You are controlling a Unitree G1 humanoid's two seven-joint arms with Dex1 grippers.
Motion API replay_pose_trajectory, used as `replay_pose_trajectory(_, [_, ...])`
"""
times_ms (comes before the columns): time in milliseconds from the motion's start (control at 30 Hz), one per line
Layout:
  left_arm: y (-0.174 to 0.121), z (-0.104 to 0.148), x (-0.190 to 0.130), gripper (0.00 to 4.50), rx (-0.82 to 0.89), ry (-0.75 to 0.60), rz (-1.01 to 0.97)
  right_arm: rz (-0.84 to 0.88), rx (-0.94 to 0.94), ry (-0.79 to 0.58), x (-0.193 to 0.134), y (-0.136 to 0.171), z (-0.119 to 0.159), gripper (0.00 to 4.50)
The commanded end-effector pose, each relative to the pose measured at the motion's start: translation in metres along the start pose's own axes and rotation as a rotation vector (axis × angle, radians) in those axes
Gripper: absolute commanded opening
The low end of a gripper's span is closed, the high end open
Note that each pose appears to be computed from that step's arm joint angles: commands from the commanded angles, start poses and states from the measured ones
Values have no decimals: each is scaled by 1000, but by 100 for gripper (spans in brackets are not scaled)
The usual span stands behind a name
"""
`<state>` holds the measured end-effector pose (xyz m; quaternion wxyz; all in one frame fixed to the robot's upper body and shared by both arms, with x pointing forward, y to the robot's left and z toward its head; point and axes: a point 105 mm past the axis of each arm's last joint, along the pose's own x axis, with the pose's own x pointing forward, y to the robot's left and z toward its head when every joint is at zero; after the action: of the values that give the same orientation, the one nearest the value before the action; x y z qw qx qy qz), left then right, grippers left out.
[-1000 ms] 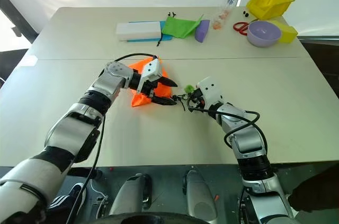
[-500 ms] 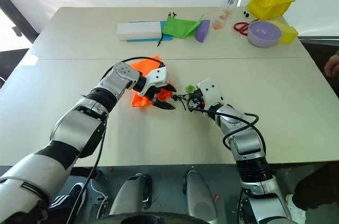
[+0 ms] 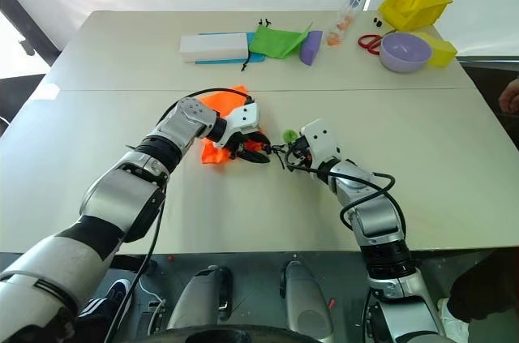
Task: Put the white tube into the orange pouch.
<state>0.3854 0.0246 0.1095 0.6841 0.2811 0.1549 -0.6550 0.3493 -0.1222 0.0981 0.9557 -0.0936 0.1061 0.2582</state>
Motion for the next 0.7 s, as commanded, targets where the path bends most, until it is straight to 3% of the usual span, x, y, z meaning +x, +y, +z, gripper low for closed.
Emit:
replay_pose_trajectory(33, [5,9,-2,271,0,-24,20,-2,-25,-62,-1,-1,17,0])
replay_pose_trajectory(133, [3,8,1,189,14,-20,10,-2,-24,-62,-2,0,17,0])
replay_pose_trajectory(167, [2,8,1,144,34,-11,8,-3,-23,-62,-2,0,17,0])
replay_pose_trajectory(400, [0,5,2,144,28,-6,0,-7,-28,-63,-3,-2,19,0])
replay_pose_trajectory(533, [0,6,3,20,34,-8,1,0,-34,-63,-2,-1,19,0])
replay_pose_trajectory(700, [-2,3,2,20,45,4,-12,4,-32,-66,-1,0,20,0])
